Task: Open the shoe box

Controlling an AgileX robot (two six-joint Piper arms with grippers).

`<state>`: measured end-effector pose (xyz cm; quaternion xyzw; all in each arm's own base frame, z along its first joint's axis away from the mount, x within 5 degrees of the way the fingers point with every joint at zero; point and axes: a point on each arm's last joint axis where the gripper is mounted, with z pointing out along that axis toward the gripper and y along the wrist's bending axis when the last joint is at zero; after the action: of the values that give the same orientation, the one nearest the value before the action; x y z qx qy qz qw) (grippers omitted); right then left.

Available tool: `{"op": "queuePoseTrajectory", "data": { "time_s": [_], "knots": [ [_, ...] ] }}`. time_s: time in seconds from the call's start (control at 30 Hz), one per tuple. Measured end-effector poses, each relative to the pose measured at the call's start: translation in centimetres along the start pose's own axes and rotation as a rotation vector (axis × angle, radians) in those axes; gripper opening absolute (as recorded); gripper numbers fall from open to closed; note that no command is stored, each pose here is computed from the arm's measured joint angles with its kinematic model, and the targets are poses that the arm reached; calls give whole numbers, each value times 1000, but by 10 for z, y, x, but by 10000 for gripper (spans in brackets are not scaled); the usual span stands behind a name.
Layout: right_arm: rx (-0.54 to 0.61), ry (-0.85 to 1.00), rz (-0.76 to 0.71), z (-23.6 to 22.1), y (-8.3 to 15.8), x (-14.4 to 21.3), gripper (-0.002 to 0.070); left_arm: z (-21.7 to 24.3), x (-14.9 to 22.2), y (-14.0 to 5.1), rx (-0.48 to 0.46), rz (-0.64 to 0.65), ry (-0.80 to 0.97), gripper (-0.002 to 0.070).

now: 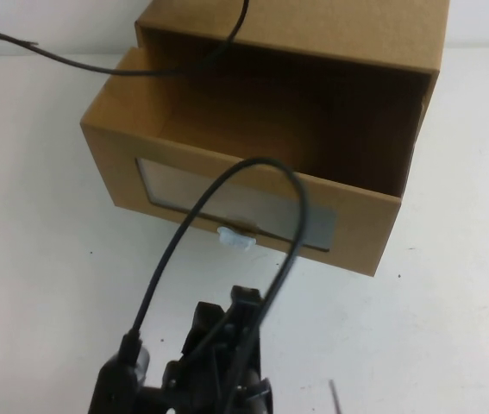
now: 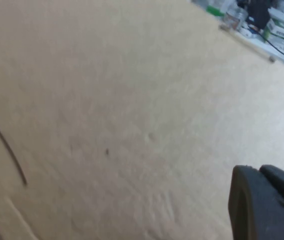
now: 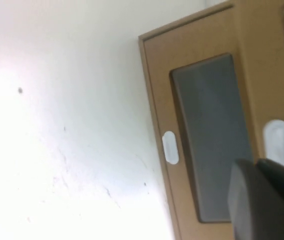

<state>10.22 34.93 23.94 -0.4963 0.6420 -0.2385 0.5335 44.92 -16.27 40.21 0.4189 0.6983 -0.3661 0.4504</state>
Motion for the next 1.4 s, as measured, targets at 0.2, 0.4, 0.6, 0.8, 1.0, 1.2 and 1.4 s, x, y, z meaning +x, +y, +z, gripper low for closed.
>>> {"op": "queuePoseTrajectory", "data": {
  "time_s": [0.2,0.4,0.6,0.8,1.0,1.2,1.4],
  "knots": [
    [-36,-16,122,-17,-31,-2,-18,-36,-28,-12,-77,68,-62,-7],
    [-63,-75,260,-33,-63,5,-18,-83,-48,-16,-194,115,-119,-7],
    [-77,-98,434,-51,-92,39,-18,-117,-58,-23,-350,128,-75,-7],
    [-61,-154,615,-66,-142,58,-18,-138,-66,-37,-489,103,-19,-7],
    [-95,-255,745,-68,-183,86,-18,-169,-83,-68,-622,126,-14,-7],
    [-111,-337,826,-66,-206,113,-18,-198,-88,-109,-711,135,-26,-7],
    [-15,-316,894,-60,-229,133,-18,-211,-55,-143,-788,97,-64,-7]
  ]
}}
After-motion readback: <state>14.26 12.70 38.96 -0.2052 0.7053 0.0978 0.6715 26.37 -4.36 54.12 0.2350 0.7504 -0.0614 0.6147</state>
